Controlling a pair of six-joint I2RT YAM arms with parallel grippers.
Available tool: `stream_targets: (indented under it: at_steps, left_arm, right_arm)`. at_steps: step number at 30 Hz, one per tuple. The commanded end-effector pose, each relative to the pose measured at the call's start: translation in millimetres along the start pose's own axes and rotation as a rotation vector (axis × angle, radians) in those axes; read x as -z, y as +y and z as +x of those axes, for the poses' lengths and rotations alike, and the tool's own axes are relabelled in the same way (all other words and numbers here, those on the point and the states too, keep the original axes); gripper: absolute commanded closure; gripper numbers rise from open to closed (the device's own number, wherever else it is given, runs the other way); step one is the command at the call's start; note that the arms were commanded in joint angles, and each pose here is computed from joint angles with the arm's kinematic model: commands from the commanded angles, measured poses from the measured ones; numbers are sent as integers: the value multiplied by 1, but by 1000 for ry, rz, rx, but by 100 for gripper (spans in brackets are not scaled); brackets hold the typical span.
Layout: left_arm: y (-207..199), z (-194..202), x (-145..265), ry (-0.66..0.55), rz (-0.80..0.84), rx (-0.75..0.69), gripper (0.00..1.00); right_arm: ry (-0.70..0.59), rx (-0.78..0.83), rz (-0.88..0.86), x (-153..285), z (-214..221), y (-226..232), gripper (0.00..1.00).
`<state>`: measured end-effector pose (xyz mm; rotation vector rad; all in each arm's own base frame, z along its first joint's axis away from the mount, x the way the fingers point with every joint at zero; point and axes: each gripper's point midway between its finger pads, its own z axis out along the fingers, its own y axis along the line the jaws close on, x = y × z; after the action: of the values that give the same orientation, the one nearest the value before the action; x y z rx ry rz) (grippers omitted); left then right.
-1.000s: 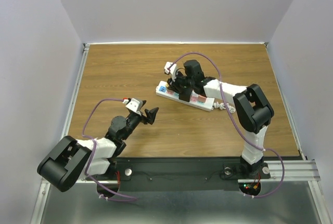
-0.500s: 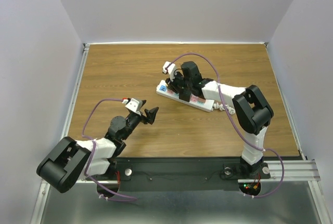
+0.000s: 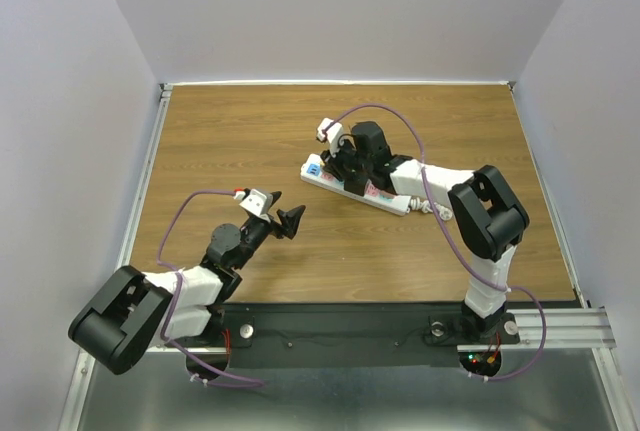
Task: Insert the plug
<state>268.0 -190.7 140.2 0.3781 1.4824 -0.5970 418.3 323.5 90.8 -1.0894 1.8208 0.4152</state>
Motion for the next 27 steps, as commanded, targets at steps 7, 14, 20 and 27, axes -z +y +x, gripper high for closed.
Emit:
stream_targets:
  at_steps: [7, 14, 20, 27]
  left_arm:
    - [-11, -54, -2, -204, 52, -8, 20]
    - [-11, -54, -2, -206, 50, -9, 20]
    - [-11, -53, -1, -205, 55, -8, 20]
    - [-14, -54, 0, -207, 71, -10, 20]
  right_arm:
    - [230, -296, -20, -4, 85, 35, 100]
    - [201, -314, 48, -13, 77, 39, 100]
    - [271, -263, 195, -5, 104, 26, 100]
    - [334, -218, 277, -5, 127, 16, 100]
